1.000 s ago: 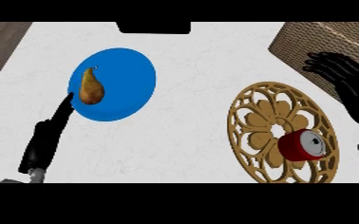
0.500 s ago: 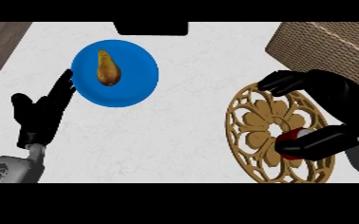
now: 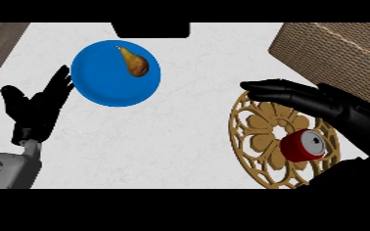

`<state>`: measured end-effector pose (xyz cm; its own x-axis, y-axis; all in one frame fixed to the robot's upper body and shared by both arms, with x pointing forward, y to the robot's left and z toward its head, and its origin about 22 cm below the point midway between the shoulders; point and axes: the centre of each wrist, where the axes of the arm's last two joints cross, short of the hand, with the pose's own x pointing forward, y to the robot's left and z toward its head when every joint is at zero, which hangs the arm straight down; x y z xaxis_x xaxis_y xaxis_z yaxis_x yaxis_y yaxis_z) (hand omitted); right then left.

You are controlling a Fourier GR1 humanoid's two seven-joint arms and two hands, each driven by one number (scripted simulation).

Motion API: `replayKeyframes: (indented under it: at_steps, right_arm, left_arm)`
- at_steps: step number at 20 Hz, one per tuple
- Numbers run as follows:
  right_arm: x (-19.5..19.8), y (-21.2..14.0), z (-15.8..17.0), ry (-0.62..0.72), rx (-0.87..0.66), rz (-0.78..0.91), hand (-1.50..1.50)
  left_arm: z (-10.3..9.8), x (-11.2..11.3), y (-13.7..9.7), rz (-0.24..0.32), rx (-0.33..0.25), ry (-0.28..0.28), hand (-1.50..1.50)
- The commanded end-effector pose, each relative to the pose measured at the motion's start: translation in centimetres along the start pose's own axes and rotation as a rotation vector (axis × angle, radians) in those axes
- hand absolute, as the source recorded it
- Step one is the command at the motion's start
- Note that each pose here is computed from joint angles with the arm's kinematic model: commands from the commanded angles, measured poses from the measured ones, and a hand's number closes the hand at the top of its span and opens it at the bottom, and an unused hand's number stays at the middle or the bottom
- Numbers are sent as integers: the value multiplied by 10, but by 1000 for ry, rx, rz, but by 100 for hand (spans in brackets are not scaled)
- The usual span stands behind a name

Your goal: Pick the can from the placemat and place it in the basket

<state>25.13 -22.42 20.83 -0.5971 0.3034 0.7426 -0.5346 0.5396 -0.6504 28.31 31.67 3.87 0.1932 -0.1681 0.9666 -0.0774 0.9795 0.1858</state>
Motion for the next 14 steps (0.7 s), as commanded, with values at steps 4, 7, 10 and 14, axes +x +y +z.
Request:
replayKeyframes:
  at_steps: [4,7,10,14]
  right_arm:
    - [63,-76,4,365,-31,513,-150]
    - [78,-102,-3,476,-41,530,-150]
    - [85,-134,-2,530,73,511,-150]
    - [82,-145,4,585,293,455,-150]
  left_arm:
    - [-8,3,-6,7,-1,-9,0]
    - [-8,-4,-16,-16,-21,-4,0]
    - [-13,1,-13,-12,-25,4,0]
    - [-1,-2,-27,-3,-30,-7,0]
